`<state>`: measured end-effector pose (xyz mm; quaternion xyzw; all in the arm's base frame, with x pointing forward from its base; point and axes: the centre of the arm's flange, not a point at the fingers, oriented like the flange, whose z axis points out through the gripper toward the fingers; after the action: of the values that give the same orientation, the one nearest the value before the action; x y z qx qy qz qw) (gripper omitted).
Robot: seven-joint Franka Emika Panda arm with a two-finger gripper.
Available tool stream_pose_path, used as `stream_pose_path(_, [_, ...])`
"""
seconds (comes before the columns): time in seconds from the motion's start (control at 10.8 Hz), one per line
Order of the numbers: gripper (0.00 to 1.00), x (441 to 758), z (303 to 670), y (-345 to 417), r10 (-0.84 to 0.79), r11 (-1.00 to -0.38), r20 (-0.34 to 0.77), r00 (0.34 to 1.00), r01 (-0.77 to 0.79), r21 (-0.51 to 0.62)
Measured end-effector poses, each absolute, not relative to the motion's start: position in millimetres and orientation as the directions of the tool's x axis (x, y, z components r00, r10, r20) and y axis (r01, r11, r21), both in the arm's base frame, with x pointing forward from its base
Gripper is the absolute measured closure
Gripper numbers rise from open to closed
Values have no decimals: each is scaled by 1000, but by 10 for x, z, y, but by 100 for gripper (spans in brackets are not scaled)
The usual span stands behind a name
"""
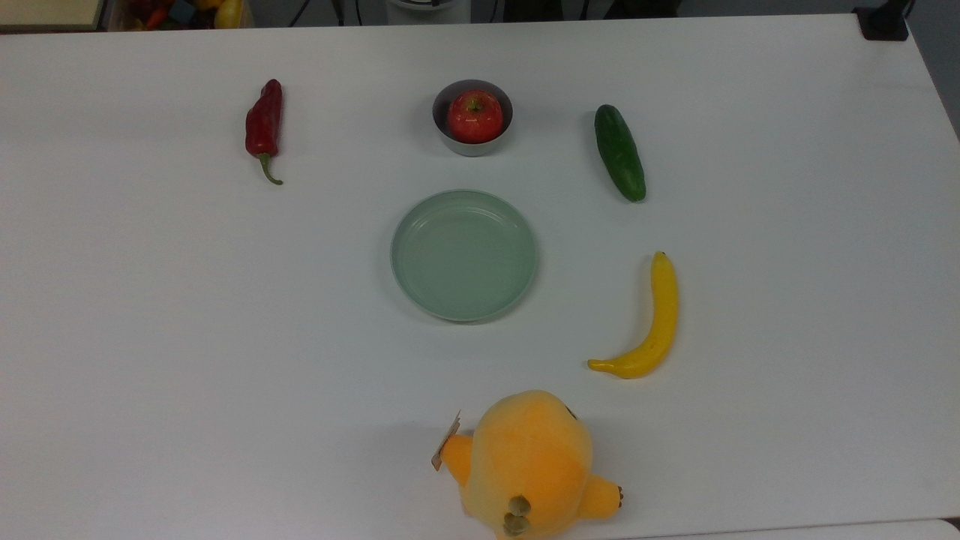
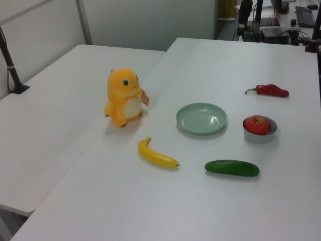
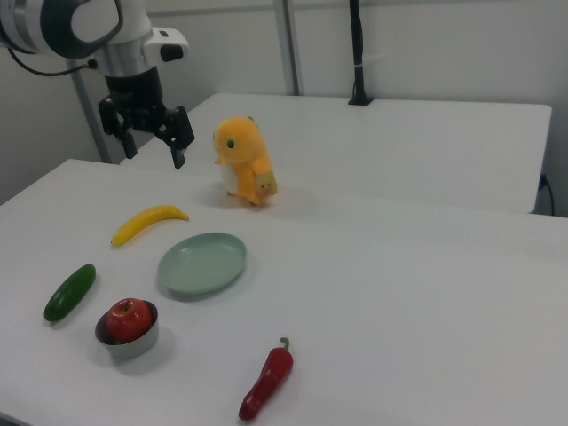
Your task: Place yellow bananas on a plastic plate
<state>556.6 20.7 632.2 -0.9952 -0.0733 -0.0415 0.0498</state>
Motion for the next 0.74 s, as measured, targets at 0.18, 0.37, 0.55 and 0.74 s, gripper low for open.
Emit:
stream_pose_path(0.18, [0, 5567, 6302, 178, 137, -985, 86, 987, 145, -93])
stream_pose_path(0.37, [0, 5568, 6300, 129, 128, -986, 86, 988, 136, -93])
stream_pose_path(0.55, [0, 5568, 6299, 129, 128, -986, 86, 988, 136, -93])
stream_pose_path(0.74, [0, 5568, 6299, 129, 128, -986, 86, 988, 136, -93])
